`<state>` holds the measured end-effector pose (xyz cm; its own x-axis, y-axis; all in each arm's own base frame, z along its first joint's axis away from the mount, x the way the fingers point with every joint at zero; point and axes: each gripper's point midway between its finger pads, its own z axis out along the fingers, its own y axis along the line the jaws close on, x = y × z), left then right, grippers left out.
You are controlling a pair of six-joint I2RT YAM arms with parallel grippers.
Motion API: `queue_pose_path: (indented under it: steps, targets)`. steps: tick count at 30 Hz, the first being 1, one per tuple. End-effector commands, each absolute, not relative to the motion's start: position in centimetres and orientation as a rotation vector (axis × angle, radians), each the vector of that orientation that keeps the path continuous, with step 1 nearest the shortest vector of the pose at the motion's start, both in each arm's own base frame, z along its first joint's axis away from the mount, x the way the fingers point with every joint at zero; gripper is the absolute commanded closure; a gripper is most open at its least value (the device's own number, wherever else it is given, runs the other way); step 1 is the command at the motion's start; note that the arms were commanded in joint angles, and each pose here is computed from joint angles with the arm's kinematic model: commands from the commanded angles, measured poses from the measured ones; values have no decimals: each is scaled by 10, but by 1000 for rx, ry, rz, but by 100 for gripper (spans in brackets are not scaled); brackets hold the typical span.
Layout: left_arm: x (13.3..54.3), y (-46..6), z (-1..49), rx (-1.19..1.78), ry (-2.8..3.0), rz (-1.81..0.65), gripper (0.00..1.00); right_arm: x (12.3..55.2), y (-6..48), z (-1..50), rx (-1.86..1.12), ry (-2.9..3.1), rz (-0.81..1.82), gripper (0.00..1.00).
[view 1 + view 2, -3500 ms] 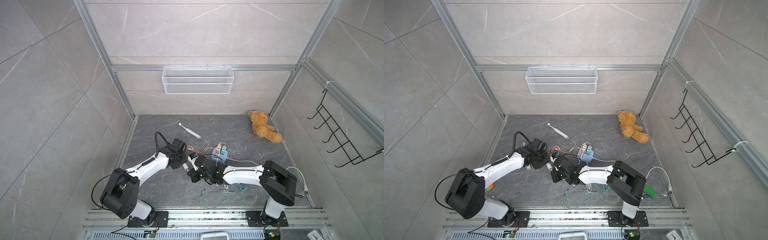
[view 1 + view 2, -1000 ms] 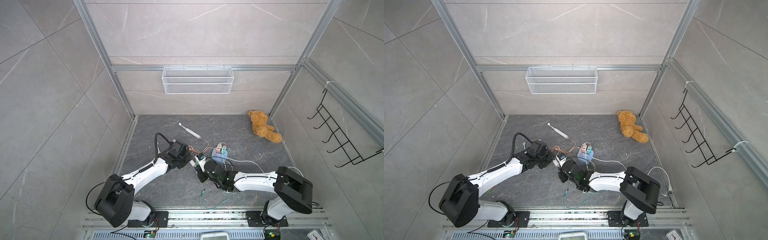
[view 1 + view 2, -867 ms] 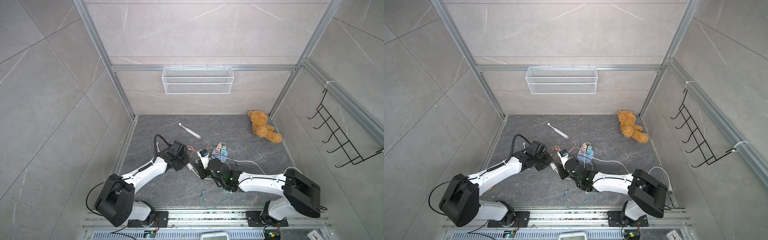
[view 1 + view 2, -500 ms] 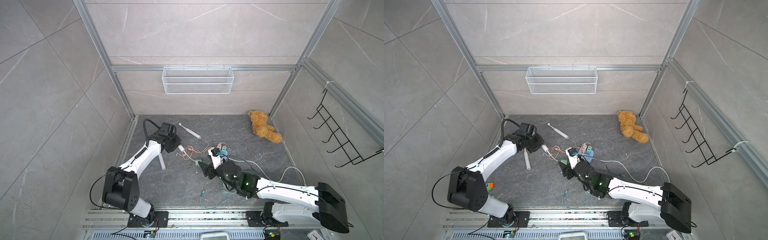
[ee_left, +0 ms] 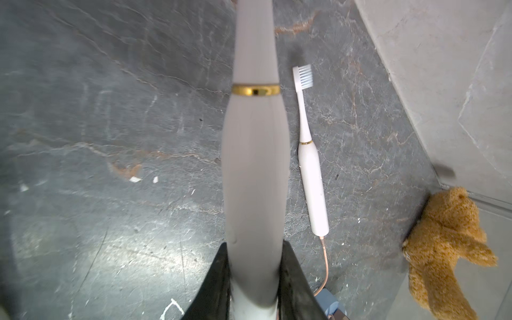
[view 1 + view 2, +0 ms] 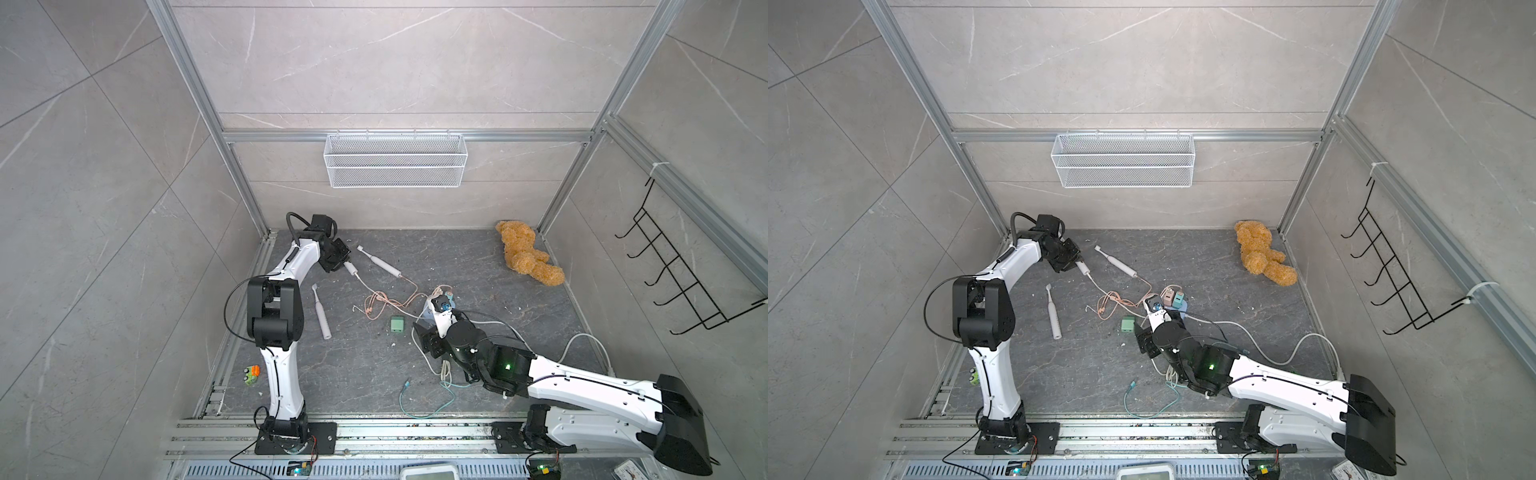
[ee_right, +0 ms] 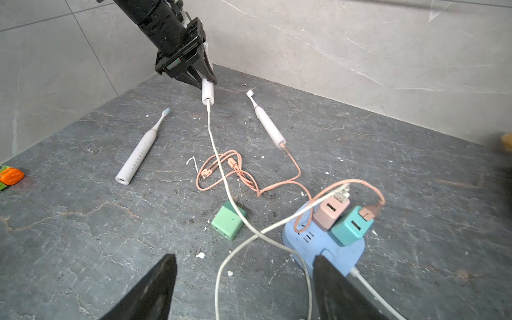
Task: Charge the electric toothbrush
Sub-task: Place the electric toothbrush at the center of the board.
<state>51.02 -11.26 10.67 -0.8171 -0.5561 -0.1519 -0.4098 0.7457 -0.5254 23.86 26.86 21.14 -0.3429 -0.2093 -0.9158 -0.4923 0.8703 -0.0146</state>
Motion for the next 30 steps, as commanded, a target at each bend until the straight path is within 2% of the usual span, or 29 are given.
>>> queue_pose_path:
  steps: [1,7,15,16,17,21,24,26,27,30]
  targets:
    - [519,-104,103,-675,2707,-755,100,239,255,217,-471,1962,270,22]
    - [532,-91,67,-653,2808,-680,100,240,248,202,-436,2047,215,21]
    - [519,-95,23,-698,2885,-686,100,232,238,170,-437,2216,150,22]
    - [519,-98,24,-691,2883,-687,97,230,239,166,-459,2232,153,21]
    - [519,-101,24,-682,2883,-678,90,228,240,161,-480,2250,149,21]
    - [516,-108,27,-661,2889,-679,74,217,251,149,-549,2328,193,22]
    - [512,-108,36,-680,2882,-683,49,207,262,145,-572,2385,278,22]
    - [512,-107,50,-678,2852,-686,22,200,272,140,-566,2433,339,23]
    - [513,-107,68,-668,2820,-692,13,197,276,136,-571,2454,354,24]
    - [508,-108,99,-665,2770,-714,1,193,274,130,-538,2507,339,24]
